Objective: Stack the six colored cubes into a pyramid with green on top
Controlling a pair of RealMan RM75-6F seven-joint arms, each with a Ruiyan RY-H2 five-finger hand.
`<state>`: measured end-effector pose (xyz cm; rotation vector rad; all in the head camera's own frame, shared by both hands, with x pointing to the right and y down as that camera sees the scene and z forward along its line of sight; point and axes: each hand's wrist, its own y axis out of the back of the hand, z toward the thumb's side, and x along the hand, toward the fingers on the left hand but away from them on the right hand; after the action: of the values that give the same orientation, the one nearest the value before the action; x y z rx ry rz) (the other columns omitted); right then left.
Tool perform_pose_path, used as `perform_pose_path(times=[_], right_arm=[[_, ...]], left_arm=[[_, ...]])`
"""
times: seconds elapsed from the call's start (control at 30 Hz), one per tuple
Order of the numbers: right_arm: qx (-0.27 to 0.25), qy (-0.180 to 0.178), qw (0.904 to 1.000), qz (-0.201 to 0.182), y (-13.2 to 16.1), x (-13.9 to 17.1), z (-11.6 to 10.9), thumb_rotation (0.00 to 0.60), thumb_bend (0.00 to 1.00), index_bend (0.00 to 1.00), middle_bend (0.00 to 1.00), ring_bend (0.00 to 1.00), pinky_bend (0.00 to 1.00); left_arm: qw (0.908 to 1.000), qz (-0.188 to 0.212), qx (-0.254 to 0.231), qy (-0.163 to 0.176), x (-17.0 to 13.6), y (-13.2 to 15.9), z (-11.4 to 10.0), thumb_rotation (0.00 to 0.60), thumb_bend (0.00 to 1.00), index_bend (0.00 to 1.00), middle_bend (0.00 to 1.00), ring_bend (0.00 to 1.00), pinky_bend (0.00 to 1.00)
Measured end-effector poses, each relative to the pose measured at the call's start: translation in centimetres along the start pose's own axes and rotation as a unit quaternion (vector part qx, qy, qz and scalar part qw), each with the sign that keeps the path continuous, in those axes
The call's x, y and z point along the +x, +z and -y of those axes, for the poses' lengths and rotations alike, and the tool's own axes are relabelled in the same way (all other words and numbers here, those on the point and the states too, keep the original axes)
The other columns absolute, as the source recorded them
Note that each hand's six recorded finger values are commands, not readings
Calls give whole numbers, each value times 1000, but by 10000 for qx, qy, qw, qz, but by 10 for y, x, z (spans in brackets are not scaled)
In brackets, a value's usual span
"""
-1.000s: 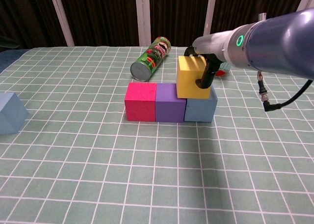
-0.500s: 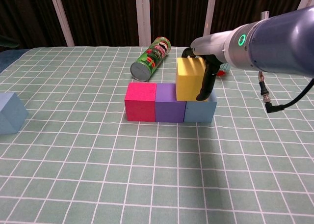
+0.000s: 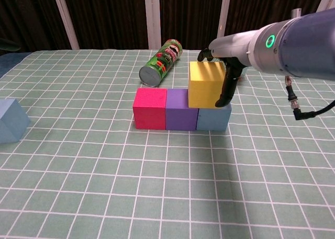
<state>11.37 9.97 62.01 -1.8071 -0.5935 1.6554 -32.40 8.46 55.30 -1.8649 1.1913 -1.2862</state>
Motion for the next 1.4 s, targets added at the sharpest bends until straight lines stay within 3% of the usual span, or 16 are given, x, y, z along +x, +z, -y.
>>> perform_pose_path(times=[0.33,0.53,0.73,0.93,1.17,1.4], right_arm=[[-44,-404,9992,-51,-11,7,-14,600,246,0,0,0,0],[-115,-520,9985,87,-31,17,-18,600,246,0,0,0,0],[-78,-767,9963,381,-69,29,-21,600,247,0,0,0,0],[-46,-1136,9904,792,-126,51,-21,600,247,0,0,0,0],[-216,-1447,9807,1298,-195,90,-9,600,246,0,0,0,0],[-445,-1632,9736,1531,-242,126,3,600,247,0,0,0,0]], left_arm=[[10000,33,36,52,-1,2,-1,600,91,0,0,15,67],[10000,26,87,23,-1,1,2,600,91,0,0,15,67],[9998,10,185,34,-1,-1,4,600,91,0,0,15,67],[9995,3,324,28,-1,-5,9,600,91,0,0,15,67],[9990,5,443,39,4,-13,17,600,91,0,0,15,67],[9990,86,423,80,3,-18,19,600,91,0,0,15,67]])
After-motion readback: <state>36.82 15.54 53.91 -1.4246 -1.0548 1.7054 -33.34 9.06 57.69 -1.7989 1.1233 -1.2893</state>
